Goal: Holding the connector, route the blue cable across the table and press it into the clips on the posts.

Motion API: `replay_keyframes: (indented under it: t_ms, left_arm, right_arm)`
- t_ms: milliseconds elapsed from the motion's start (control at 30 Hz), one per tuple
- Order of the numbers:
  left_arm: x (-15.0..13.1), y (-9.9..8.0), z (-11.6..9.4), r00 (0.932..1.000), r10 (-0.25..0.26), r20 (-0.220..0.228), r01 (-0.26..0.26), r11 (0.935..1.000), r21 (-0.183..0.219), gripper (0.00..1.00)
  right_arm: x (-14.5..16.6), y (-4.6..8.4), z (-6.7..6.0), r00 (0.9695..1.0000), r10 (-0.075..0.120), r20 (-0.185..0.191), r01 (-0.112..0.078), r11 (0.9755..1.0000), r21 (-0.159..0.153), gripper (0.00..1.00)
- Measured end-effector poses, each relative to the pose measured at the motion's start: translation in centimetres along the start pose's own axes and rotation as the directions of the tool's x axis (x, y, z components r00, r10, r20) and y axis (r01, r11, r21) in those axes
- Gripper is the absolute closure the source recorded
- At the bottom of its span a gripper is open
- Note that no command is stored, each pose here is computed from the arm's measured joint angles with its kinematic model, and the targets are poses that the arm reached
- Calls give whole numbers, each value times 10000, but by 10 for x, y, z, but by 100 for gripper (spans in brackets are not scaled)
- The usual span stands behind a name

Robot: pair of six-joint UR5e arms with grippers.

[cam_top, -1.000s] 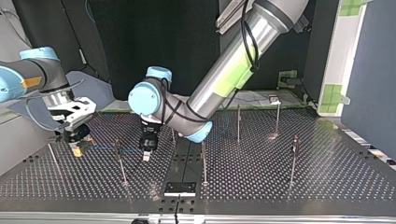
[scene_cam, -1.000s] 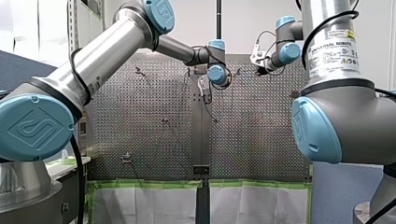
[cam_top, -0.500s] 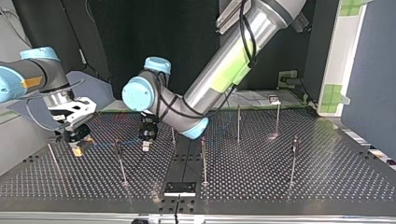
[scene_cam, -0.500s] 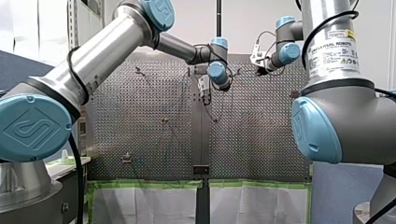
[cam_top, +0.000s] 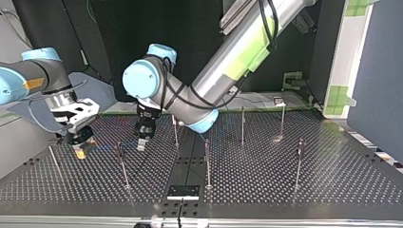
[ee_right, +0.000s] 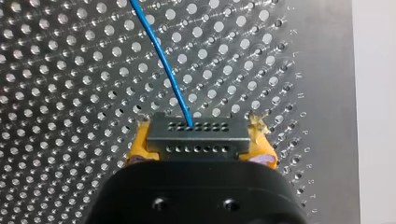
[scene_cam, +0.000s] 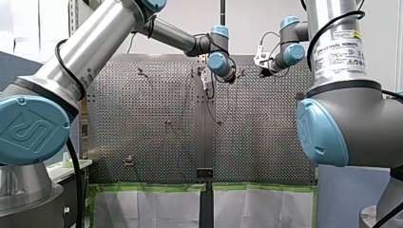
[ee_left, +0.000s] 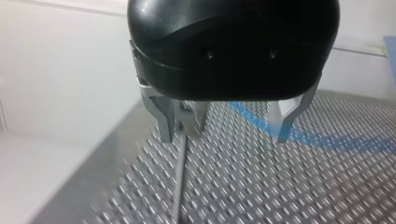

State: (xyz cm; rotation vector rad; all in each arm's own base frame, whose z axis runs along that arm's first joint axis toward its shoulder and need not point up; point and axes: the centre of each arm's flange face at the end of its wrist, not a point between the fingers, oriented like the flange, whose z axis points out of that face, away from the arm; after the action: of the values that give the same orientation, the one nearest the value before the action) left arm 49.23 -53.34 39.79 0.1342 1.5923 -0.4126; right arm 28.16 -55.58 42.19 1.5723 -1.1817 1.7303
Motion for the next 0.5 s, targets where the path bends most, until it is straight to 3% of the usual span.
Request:
replay_keyframes:
  t_ms: [267, 500]
  left_arm:
    - [-21, -12, -27, 9975, -296, 637, 272, 9989, 385, 0]
    - [-39, -7, -44, 9922, -516, 1134, 498, 9986, 188, 0]
  right_arm:
    - [-1, -3, 0, 10000, -19, 45, 19, 10000, 31, 100]
    - [-2, -6, 0, 10000, -18, 79, 18, 10000, 66, 100]
